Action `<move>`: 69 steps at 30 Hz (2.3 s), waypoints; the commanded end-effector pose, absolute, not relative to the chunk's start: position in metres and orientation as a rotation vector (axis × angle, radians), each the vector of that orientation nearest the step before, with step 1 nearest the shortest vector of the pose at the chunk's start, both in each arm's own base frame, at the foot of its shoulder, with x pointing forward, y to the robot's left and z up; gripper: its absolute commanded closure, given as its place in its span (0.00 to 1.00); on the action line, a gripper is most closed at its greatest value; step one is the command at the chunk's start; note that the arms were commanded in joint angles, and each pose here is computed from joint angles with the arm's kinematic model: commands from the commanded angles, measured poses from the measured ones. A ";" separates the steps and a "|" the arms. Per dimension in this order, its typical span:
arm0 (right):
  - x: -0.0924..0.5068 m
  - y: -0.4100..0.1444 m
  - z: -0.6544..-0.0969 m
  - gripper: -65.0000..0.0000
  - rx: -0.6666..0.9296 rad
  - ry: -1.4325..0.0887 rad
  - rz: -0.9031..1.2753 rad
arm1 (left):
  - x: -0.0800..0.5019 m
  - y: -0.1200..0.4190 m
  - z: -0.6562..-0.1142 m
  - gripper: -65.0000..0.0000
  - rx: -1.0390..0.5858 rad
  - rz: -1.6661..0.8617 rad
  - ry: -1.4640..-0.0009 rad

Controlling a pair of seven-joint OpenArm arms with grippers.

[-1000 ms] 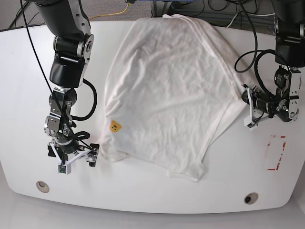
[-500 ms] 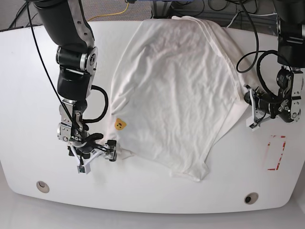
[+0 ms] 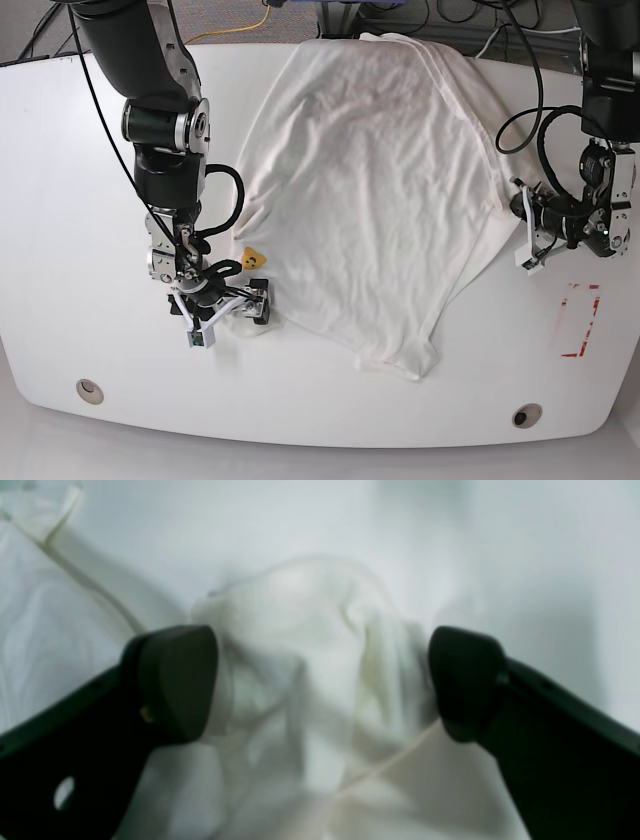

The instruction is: Layout the t-shirt on the table in an organized manner, then fold the t-shirt properly

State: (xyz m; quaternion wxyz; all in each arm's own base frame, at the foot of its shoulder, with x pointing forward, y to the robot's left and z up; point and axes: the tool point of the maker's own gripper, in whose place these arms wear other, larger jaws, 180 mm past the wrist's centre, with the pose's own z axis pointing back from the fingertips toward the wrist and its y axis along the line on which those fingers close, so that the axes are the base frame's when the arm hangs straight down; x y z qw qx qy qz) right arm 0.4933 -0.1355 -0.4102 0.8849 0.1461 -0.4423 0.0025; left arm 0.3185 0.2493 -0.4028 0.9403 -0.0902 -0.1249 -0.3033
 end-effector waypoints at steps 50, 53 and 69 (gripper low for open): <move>0.558 -0.166 -0.112 1.00 0.065 -1.396 0.208 | 0.474 0.259 -0.106 1.00 0.163 -0.743 -0.897; 0.564 -0.169 -0.078 1.00 0.050 -1.446 0.211 | 0.479 0.257 -0.065 1.00 0.208 -0.752 -0.972; 0.550 -0.209 -0.034 1.00 -0.068 -1.455 0.203 | 0.470 0.267 0.038 1.00 0.341 -0.718 -1.122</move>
